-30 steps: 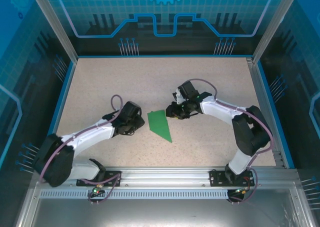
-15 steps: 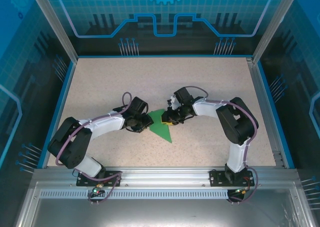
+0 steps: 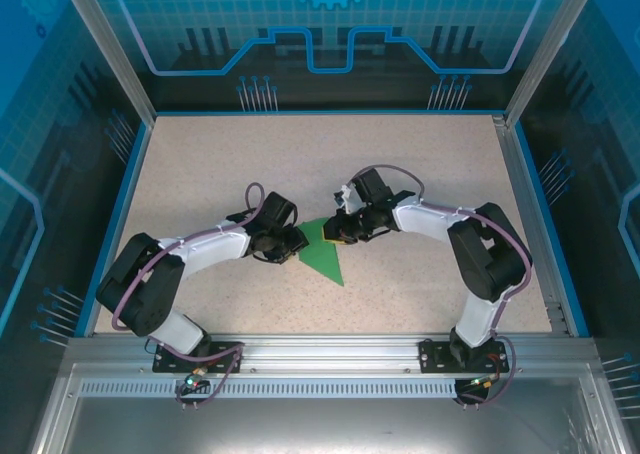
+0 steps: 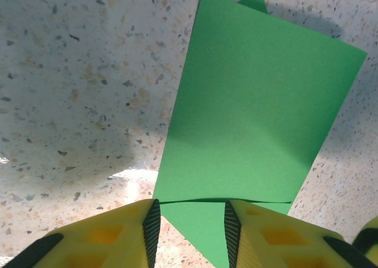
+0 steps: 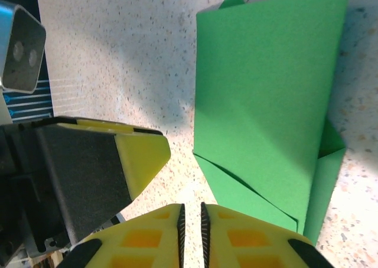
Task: Fold a paper plane with a square sheet of paper (pick it up from the middle)
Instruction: Fold the wing for the fifth time at the center of the table.
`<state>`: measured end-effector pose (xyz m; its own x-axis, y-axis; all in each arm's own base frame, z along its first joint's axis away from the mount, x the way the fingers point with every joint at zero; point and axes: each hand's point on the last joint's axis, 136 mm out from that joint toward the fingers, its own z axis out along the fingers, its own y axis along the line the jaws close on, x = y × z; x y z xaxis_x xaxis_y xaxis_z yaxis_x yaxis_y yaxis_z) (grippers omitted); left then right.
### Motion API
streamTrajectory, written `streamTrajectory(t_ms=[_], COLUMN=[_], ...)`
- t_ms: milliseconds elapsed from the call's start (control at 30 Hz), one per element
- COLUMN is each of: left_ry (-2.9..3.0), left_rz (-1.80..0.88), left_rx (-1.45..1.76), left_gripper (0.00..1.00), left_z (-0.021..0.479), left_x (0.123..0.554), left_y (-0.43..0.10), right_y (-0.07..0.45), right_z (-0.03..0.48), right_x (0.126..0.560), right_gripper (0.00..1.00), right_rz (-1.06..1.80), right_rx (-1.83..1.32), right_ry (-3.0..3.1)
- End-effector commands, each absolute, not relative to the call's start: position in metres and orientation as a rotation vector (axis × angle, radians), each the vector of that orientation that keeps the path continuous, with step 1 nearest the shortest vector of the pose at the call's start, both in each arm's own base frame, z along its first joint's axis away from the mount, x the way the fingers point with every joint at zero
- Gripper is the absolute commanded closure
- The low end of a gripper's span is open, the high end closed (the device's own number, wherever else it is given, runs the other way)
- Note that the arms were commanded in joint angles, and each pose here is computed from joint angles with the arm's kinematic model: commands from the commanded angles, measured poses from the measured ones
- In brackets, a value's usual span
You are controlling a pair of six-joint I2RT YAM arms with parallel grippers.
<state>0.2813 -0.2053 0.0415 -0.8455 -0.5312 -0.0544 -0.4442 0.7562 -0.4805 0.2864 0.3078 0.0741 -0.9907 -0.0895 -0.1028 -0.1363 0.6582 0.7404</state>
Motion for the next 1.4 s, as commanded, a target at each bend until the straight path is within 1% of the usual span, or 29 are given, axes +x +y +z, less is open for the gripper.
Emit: streamTrajectory(t_ms=[0, 167, 533, 800, 933, 1000, 1100, 1167, 1233, 1367], left_ry=[2.769, 2.771, 2.781, 2.779, 2.793, 2.795, 2.794, 2.797, 2.797, 2.795], left_rz=[-0.730, -0.759, -0.809, -0.905, -0.908, -0.911, -0.903, -0.893, -0.894, -0.885], left_rx=[-0.775, -0.781, -0.786, -0.822, -0.845, -0.850, -0.852, -0.857, -0.854, -0.851], left_gripper=[0.63, 0.63, 0.62, 0.60, 0.59, 0.59, 0.59, 0.59, 0.59, 0.58], left_z=[0.045, 0.045, 0.042, 0.039, 0.034, 0.032, 0.031, 0.030, 0.030, 0.031], left_x=[0.287, 0.289, 0.293, 0.297, 0.296, 0.295, 0.295, 0.294, 0.295, 0.295], left_y=[-0.211, -0.212, -0.215, -0.215, -0.216, -0.216, -0.215, -0.214, -0.214, -0.213], right_y=[0.312, 0.307, 0.281, 0.269, 0.264, 0.264, 0.272, 0.277, 0.285, 0.282], right_z=[0.062, 0.040, -0.006, -0.028, -0.033, -0.030, -0.009, 0.007, 0.029, 0.042], right_x=[0.263, 0.256, 0.260, 0.251, 0.252, 0.252, 0.256, 0.257, 0.267, 0.278], right_gripper=[0.84, 0.84, 0.84, 0.84, 0.84, 0.84, 0.82, 0.82, 0.82, 0.82], right_rz=[1.292, 1.249, 1.172, 1.265, 1.259, 1.291, 1.304, 1.279, 1.234, 1.117], right_rx=[-0.249, -0.224, -0.099, 0.036, 0.095, 0.116, 0.049, -0.031, -0.107, -0.144], right_ry=[2.872, 2.924, 2.999, 3.016, 3.031, 3.024, 2.974, 2.951, 2.905, 2.883])
